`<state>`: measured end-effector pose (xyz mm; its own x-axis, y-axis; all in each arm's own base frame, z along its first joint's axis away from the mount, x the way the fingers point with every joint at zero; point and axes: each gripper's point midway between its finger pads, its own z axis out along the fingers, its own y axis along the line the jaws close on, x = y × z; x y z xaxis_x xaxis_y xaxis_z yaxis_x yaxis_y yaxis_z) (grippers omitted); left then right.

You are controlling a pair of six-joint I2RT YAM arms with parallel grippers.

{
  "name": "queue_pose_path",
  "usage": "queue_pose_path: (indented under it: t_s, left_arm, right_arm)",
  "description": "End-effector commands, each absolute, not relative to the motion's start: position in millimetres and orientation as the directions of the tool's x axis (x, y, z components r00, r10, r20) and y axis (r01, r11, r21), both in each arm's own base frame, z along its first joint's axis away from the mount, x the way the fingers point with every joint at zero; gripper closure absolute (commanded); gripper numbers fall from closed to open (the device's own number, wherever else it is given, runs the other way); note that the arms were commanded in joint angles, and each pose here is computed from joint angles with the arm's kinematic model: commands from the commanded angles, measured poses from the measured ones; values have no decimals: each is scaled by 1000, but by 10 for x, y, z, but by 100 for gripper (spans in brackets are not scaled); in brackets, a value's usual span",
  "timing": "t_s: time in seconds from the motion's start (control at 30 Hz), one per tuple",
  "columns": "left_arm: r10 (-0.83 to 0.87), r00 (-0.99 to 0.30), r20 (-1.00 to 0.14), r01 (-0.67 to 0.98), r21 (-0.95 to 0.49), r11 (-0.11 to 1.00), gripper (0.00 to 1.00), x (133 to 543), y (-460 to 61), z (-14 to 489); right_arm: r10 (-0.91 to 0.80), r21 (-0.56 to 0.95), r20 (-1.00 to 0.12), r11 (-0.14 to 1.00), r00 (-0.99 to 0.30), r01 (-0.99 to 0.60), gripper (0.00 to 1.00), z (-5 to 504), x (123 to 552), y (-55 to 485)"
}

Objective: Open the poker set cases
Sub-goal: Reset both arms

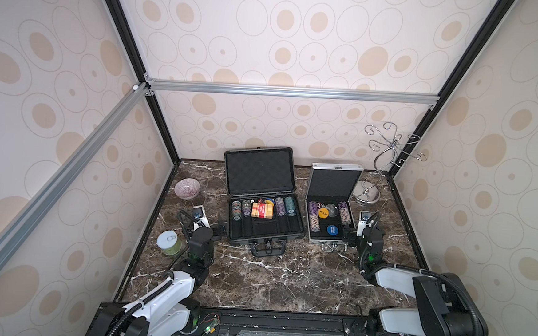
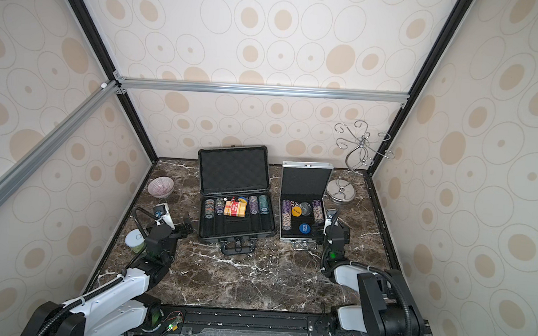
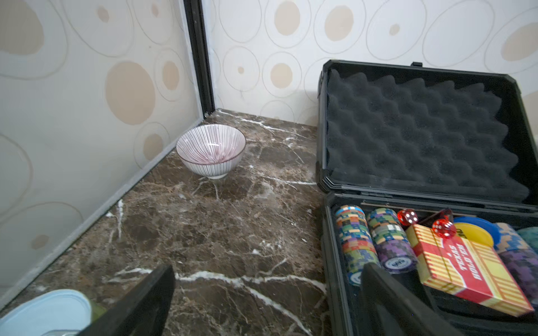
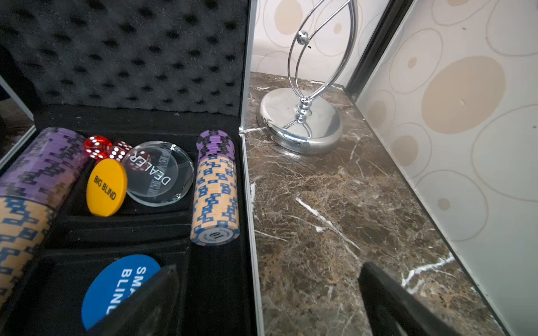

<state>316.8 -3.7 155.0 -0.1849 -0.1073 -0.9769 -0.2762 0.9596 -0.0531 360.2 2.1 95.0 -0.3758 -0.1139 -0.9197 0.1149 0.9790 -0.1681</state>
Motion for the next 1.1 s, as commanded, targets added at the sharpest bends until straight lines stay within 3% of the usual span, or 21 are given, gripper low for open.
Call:
queue_pose_path:
  t_s: [0.0, 0.13, 0.23, 0.33, 0.53, 1.07]
  left_arm:
    - [-57, -105, -993, -353, -17, 936, 0, 3205, 111, 1802]
    - [-45, -94, -995, -376, -7, 926, 0, 3202, 155, 1815]
    - [-36, -55, -998, -426, -9, 905, 0, 3135, 254, 1852]
    - [-37, -34, -999, -537, -13, 843, 0, 3004, 463, 1810]
    - [11, -41, -999, -573, 33, 819, 0, 2919, 552, 1710]
    - [88, 6, -996, -434, 77, 898, 0, 3186, 345, 1667]
  right_arm:
    - [-76, -104, -955, 991, -288, 81, 0, 1076, 3772, 64]
    - [-47, -74, -962, 993, -270, 93, 0, 964, 3848, 3]
    - [-56, -81, -932, 995, -357, 57, 0, 897, 3883, 55]
    - [-60, -79, -925, 996, -375, 37, 1, 865, 3978, 81]
    - [-53, -73, -917, 997, -395, 36, 0, 852, 3972, 66]
    - [-53, -73, -917, 997, -396, 36, 1, 850, 3970, 68]
